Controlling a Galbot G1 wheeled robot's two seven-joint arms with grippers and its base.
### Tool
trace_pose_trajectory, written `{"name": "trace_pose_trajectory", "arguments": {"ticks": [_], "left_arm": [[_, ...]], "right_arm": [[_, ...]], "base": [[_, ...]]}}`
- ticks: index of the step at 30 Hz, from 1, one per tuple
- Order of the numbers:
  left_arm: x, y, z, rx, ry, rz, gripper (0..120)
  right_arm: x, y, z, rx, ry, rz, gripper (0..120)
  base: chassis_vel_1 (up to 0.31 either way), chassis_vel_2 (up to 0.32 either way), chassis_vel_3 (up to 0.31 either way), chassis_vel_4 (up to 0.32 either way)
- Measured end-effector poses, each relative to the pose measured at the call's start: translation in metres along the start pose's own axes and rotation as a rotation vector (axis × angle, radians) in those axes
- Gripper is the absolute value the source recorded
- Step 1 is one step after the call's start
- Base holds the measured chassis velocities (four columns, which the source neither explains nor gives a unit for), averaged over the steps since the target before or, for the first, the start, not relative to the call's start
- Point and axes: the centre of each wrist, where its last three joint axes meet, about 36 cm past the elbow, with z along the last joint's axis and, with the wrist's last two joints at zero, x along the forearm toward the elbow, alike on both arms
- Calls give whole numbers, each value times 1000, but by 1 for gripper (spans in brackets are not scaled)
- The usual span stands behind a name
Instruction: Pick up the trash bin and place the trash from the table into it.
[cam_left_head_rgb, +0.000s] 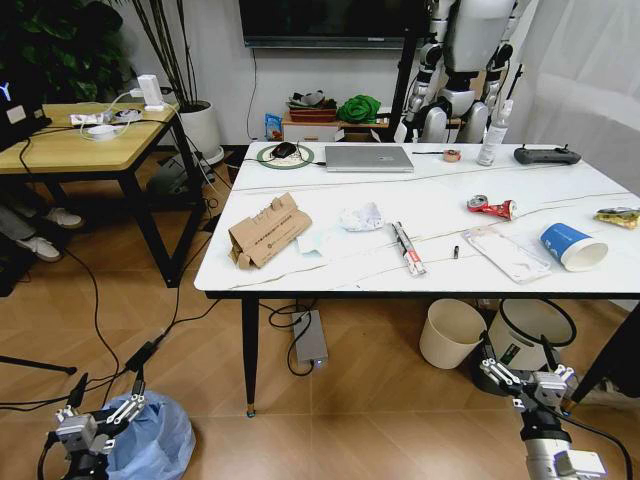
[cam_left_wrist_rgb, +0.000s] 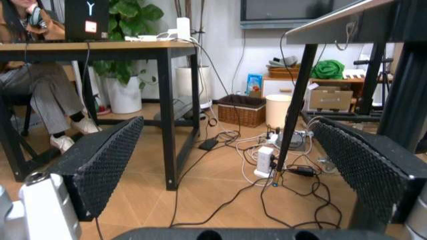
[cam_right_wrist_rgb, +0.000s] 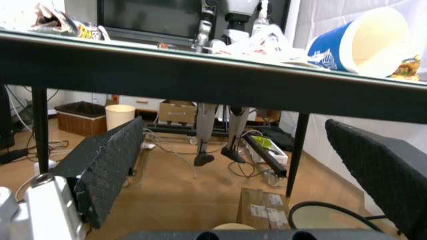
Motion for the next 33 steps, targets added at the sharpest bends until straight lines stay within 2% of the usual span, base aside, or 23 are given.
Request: {"name": "trace_pose_trajectory", "arguments": {"ticks": [33], "left_arm": [[-2,1,5,1,10,-8,100]], "right_arm": [[-3,2,2,-6,0,-2,100]], "base": [[0,0,0,0]]}}
